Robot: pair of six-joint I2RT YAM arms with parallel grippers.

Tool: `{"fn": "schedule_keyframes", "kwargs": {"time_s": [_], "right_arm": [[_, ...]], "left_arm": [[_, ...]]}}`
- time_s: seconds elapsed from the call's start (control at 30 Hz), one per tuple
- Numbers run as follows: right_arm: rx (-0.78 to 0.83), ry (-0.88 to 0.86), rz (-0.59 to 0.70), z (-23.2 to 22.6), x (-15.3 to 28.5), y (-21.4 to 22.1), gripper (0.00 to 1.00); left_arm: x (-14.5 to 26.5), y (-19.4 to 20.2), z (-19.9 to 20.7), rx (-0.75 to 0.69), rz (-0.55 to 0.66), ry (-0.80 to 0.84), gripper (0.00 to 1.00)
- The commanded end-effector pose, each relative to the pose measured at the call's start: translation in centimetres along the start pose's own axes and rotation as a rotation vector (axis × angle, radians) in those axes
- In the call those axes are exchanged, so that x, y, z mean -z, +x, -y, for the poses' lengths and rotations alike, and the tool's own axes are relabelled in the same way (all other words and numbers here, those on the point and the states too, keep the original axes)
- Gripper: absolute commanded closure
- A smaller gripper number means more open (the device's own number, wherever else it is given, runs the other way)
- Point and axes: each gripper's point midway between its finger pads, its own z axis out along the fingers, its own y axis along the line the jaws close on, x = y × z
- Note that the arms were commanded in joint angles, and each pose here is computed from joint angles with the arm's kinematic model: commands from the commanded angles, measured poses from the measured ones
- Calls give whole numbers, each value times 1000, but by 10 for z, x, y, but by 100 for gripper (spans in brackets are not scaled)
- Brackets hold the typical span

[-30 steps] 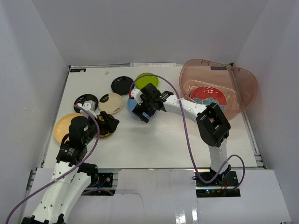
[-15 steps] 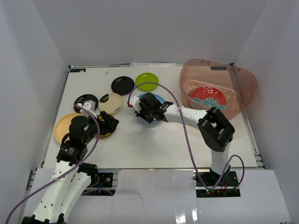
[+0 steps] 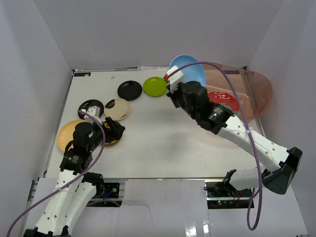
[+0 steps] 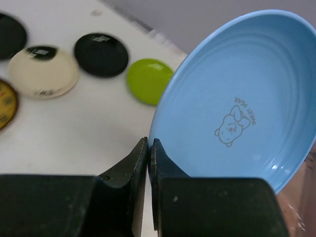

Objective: Place the plates into the plastic bin on the countertop

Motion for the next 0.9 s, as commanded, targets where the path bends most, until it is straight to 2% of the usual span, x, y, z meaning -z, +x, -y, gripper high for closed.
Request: {"fn": "schedule_keyframes", "kwargs": {"time_s": [0.0, 0.03, 0.13, 0.23, 0.47, 0.5, 0.53, 0.57, 0.6, 0.67, 0.73, 0.8, 0.83, 0.87], "right_arm": [[-10, 274, -1, 87, 23, -17, 92], [-26, 349, -41, 118, 20, -3, 92], [-66, 428, -183, 165, 0, 54, 92], [-116, 437, -297, 178, -21, 105, 92], [-242, 532, -423, 197, -40, 170, 91], [-260, 543, -433, 199, -40, 176, 86], [-291, 555, -445, 198, -39, 185, 67], [-301, 553, -449, 196, -39, 187, 59], [-324, 558, -439, 195, -36, 185, 43], [-371, 519, -414, 186, -35, 182, 28], [-414, 458, -337, 177, -30, 162, 22], [-463, 356, -252, 156, -31, 145, 21], [-474, 291, -176, 141, -23, 121, 21], [-493, 254, -168, 126, -19, 126, 21]], "left_arm": [[2, -11, -1, 11, 33, -20, 15], [1, -11, -3, 15, 35, -29, 15], [-2, -11, -11, 34, 32, -75, 16], [-2, -13, -24, 56, 41, -146, 16], [-7, -18, -48, 69, 32, -279, 16], [-9, -19, -50, 68, 27, -294, 17], [-11, -19, -53, 62, 18, -312, 17], [-16, -17, -61, 58, -5, -355, 17], [-17, -21, -63, 52, -6, -375, 17], [-21, -22, -72, 42, -15, -431, 18], [-25, -22, -89, 29, -26, -523, 20], [-24, -23, -107, 18, -25, -627, 22], [-23, -25, -112, 25, -18, -652, 25], [-21, -29, -120, 38, -5, -685, 26]]}}
